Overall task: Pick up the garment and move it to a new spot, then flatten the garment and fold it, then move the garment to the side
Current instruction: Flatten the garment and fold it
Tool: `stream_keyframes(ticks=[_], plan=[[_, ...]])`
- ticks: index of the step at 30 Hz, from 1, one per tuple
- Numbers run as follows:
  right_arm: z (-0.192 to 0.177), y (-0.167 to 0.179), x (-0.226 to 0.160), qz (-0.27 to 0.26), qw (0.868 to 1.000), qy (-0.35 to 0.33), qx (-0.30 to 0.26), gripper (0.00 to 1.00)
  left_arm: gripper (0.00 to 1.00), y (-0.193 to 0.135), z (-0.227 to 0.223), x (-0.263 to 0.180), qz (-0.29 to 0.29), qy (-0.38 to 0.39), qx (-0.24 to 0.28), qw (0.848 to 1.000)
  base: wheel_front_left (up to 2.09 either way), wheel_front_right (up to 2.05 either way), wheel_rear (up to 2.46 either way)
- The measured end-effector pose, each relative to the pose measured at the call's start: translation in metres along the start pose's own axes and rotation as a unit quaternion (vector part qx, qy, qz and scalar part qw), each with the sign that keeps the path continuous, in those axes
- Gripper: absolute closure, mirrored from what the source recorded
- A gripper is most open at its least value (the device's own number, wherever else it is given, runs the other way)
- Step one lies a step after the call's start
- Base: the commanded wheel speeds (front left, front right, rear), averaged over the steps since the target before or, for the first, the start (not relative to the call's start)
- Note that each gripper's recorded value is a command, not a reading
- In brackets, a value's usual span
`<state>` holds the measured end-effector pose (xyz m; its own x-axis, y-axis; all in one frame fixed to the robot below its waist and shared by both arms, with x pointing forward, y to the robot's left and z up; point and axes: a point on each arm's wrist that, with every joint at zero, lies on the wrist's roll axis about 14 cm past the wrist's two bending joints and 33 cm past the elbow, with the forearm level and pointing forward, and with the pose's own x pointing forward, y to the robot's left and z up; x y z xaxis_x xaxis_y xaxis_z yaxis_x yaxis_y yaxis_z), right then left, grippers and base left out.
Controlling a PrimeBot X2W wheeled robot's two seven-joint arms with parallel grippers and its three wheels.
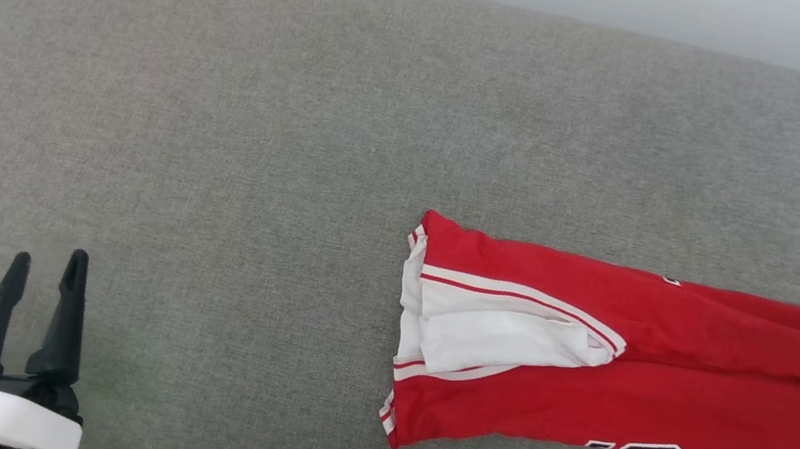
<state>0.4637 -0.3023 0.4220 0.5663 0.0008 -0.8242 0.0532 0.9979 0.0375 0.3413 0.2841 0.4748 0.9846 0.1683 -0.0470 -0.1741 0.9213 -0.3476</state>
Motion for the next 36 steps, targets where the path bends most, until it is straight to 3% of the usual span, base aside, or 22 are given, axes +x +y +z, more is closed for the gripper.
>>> stream_keyframes(ticks=[4, 11, 24, 31, 34, 35, 36], plan=[[0.002, 0.016, -0.006, 0.014, 1.000, 0.000, -0.012, 1.00, 0.00, -0.003, 0.000, 0.000, -0.003, -0.004, -0.006, 1.000, 0.00, 0.00, 0.00], [0.008, 0.084, -0.032, 0.093, 0.992, -0.025, -0.083, 1.00, 0.00, -0.004, -0.004, -0.005, 0.001, -0.003, -0.012, 1.000, 0.00, 0.00, 0.00], [-0.019, 0.245, -0.058, 0.265, 0.940, -0.035, -0.210, 1.00, 0.00, -0.007, -0.003, -0.021, -0.002, -0.002, -0.021, 1.000, 0.00, 0.00, 0.00], [-0.039, 0.306, -0.055, 0.323, 0.913, -0.017, -0.248, 1.00, 0.00, 0.003, 0.003, -0.031, 0.013, -0.010, -0.024, 1.000, 0.00, 0.00, 0.00], [-0.043, 0.321, -0.051, 0.331, 0.907, -0.012, -0.259, 1.00, 0.00, 0.006, 0.004, -0.033, 0.018, -0.012, -0.025, 0.999, 0.00, 0.00, 0.00], [-0.045, 0.323, -0.048, 0.330, 0.907, -0.009, -0.262, 0.97, 0.00, 0.007, 0.004, -0.034, 0.021, -0.011, -0.026, 0.999, 0.00, 0.00, 0.00], [-0.045, 0.325, -0.046, 0.330, 0.906, -0.009, -0.265, 0.65, 0.00, 0.008, 0.004, -0.035, 0.023, -0.011, -0.028, 0.999, 0.00, 0.00, 0.00]])
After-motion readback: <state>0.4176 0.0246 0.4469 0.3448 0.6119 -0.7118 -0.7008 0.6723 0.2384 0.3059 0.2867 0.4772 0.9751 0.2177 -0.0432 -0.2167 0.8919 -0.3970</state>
